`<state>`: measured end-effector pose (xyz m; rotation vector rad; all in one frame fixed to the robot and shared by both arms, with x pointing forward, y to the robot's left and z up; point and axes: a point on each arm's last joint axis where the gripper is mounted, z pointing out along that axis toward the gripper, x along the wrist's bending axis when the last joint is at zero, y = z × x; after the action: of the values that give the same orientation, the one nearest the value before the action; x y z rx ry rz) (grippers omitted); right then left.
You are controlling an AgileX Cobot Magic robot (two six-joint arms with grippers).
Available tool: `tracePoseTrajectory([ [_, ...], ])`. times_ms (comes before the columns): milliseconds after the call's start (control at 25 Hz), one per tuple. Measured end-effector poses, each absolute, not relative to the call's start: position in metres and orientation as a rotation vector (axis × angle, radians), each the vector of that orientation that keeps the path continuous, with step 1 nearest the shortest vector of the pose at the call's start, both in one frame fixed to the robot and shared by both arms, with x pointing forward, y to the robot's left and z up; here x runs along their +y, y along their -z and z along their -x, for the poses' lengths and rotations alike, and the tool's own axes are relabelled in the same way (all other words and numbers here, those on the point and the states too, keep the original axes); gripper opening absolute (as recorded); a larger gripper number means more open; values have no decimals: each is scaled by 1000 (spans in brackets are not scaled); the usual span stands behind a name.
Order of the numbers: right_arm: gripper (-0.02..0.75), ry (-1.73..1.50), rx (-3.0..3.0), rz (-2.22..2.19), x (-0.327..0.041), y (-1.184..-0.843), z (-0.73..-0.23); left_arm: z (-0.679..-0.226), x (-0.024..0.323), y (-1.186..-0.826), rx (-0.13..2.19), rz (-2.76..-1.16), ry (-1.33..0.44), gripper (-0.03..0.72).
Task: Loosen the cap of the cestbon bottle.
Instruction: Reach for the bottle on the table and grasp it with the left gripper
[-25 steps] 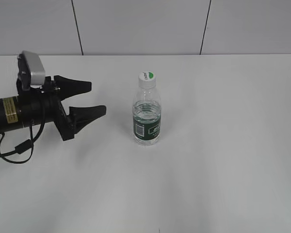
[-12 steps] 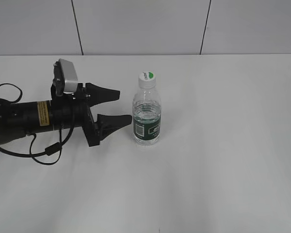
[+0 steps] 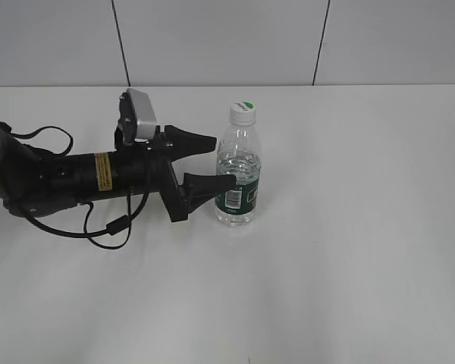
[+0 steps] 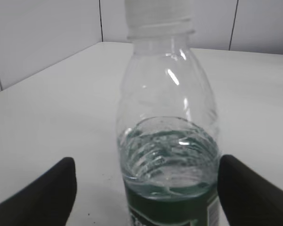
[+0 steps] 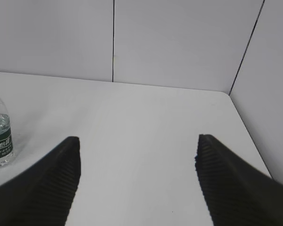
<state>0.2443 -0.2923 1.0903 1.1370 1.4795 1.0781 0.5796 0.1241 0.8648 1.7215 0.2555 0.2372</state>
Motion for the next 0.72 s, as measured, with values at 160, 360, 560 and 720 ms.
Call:
tracePoseTrajectory([
  [160,582,-1078,1480,-1138,-292,-1090,-244,-580,122,-862,270,-1722,-213,550],
  [360,582,-1078,1480,-1138,-292,-1090,-244,-577,121,-860,276,-1747,-164,591],
  [560,582,-1078,1480,-1137,-292,-1090,-244,-575,119,-857,271,-1780,-148,615],
  [720,582,-1077,1481,-1138,-292,-1090,-244,-573,116,-856,262,-1791,-142,614],
])
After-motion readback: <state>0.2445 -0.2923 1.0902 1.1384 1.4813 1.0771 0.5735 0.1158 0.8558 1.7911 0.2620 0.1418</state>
